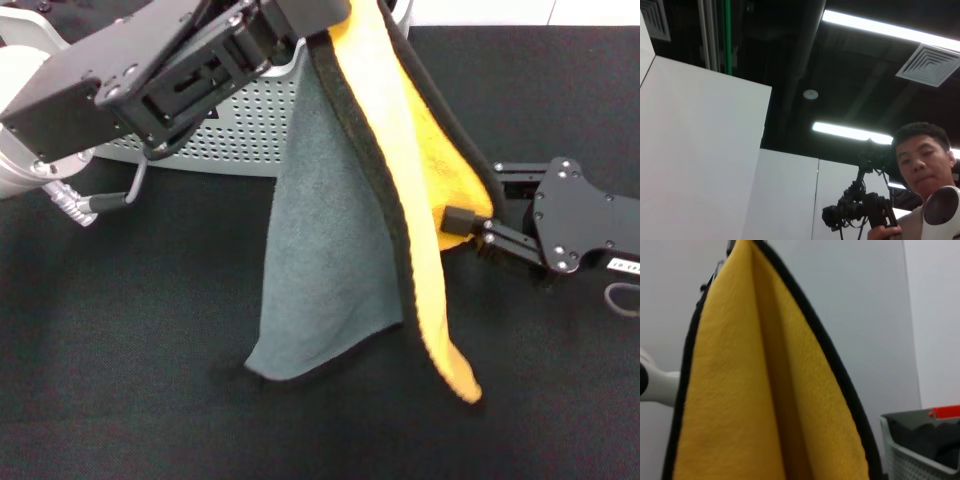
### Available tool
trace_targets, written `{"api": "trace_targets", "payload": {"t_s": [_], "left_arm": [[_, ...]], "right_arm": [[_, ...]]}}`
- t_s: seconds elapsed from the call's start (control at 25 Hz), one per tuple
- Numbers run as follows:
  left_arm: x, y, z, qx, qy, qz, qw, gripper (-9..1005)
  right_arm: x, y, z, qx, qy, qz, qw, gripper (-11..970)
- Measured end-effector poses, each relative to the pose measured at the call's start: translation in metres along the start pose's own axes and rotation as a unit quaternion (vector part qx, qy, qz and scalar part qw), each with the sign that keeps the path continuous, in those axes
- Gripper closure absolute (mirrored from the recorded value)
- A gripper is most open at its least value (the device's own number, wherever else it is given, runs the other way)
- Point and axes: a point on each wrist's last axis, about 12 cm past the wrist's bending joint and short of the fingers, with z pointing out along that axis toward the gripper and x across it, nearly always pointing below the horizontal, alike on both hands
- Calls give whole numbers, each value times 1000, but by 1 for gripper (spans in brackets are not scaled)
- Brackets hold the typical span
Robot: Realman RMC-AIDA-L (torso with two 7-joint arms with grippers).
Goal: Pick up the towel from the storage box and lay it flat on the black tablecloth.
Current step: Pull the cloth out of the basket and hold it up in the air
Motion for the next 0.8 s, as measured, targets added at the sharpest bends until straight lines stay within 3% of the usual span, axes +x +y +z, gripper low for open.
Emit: {"api": "trace_targets", "payload": {"t_s": [0.2, 0.8], "left_arm": [[-1, 0, -1, -2, -2, 9, 1000, 970], [0, -1, -3, -6, -6, 13, 1000, 966]], "right_arm": [[2, 1, 2, -5, 8, 3, 1000, 643], [4, 0, 2, 1, 13, -5, 1000, 766]]}}
